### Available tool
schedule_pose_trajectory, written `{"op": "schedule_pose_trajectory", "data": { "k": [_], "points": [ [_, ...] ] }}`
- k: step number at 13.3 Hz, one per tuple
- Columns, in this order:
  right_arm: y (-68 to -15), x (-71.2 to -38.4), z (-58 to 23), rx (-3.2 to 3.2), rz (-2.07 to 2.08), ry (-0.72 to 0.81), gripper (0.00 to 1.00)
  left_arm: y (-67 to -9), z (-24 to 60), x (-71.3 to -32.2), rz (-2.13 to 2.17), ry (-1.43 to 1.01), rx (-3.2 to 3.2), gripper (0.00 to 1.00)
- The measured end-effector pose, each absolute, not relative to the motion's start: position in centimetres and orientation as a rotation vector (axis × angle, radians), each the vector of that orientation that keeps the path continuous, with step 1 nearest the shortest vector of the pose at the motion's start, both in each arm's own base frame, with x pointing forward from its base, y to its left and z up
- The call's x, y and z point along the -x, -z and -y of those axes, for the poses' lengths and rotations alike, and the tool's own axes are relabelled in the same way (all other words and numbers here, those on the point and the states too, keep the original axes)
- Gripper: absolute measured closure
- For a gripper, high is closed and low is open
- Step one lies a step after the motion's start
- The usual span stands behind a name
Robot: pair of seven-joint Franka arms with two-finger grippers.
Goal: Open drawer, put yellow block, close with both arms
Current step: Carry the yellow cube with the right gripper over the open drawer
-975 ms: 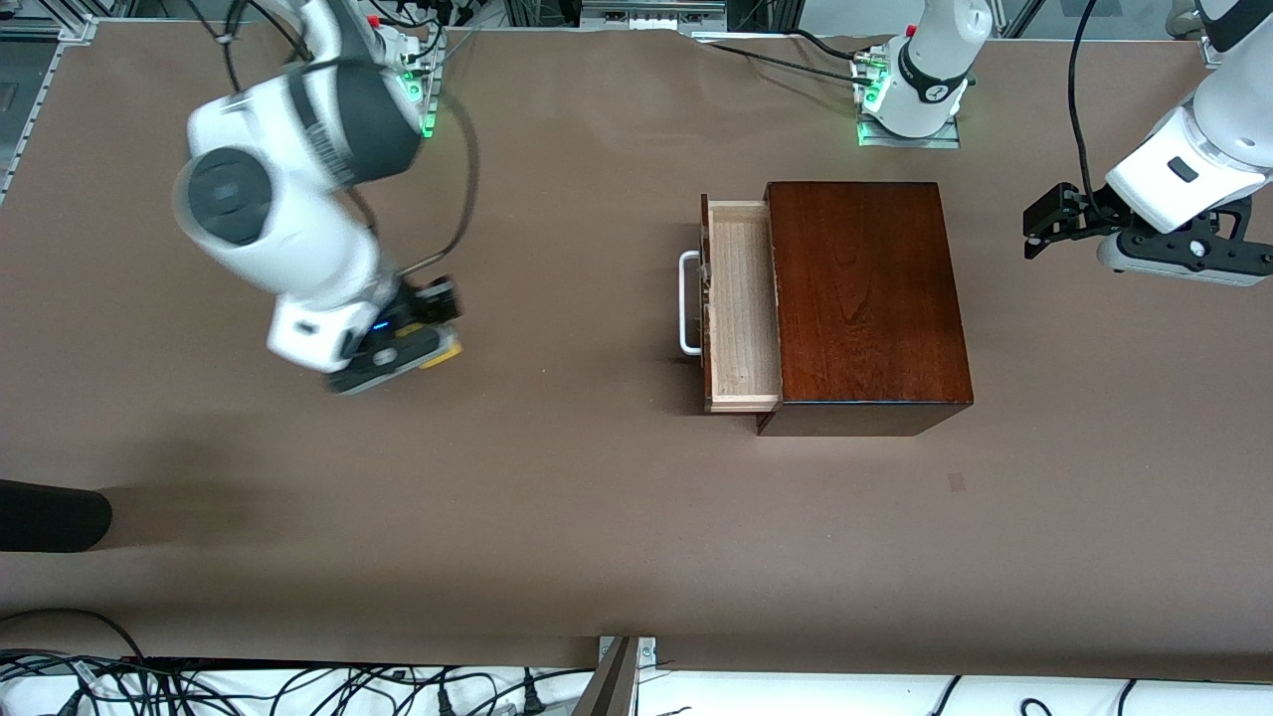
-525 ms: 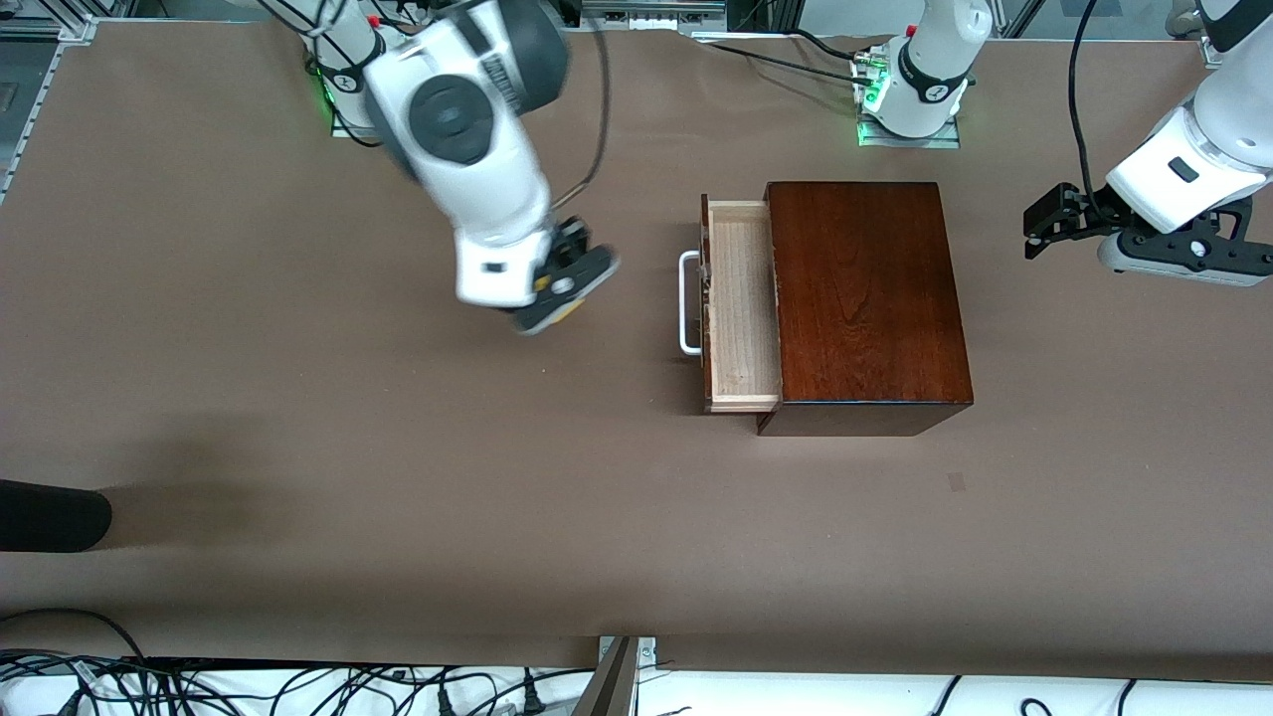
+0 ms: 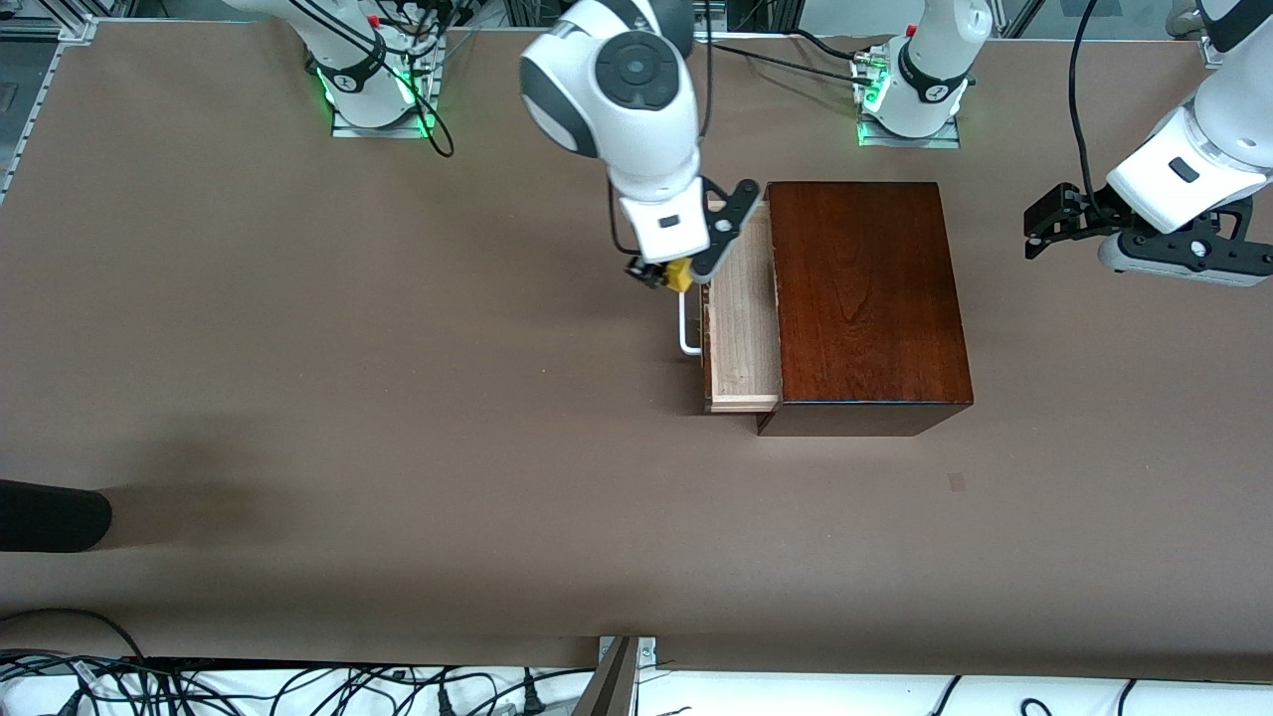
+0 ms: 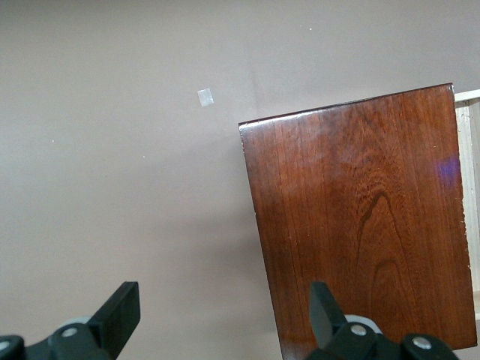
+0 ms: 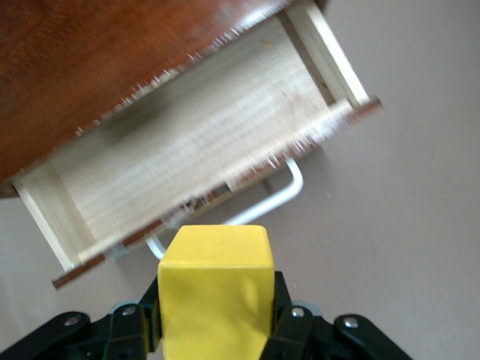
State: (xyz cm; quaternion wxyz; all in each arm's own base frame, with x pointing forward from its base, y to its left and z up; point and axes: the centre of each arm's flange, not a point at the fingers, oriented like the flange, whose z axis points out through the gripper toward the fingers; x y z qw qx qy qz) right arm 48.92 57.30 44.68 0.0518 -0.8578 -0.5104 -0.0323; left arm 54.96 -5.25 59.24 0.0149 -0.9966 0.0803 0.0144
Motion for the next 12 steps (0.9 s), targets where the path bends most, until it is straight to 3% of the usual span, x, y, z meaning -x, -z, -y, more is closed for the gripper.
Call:
{"op": "schedule_pose_trajectory", "data": {
  "k": [7,12],
  "points": [
    [-41.5,-43.8,-64.0,2.537,1.787,0.193,0.44,-59.2,5.2,-54.9,-0.249,-0.048,3.101,0.0],
    [-40.6,-42.1,-66.0,2.487,1.916,0.254,0.44,-59.2,5.2,-54.9,-0.249,-0.049,3.101,0.0]
  ]
}}
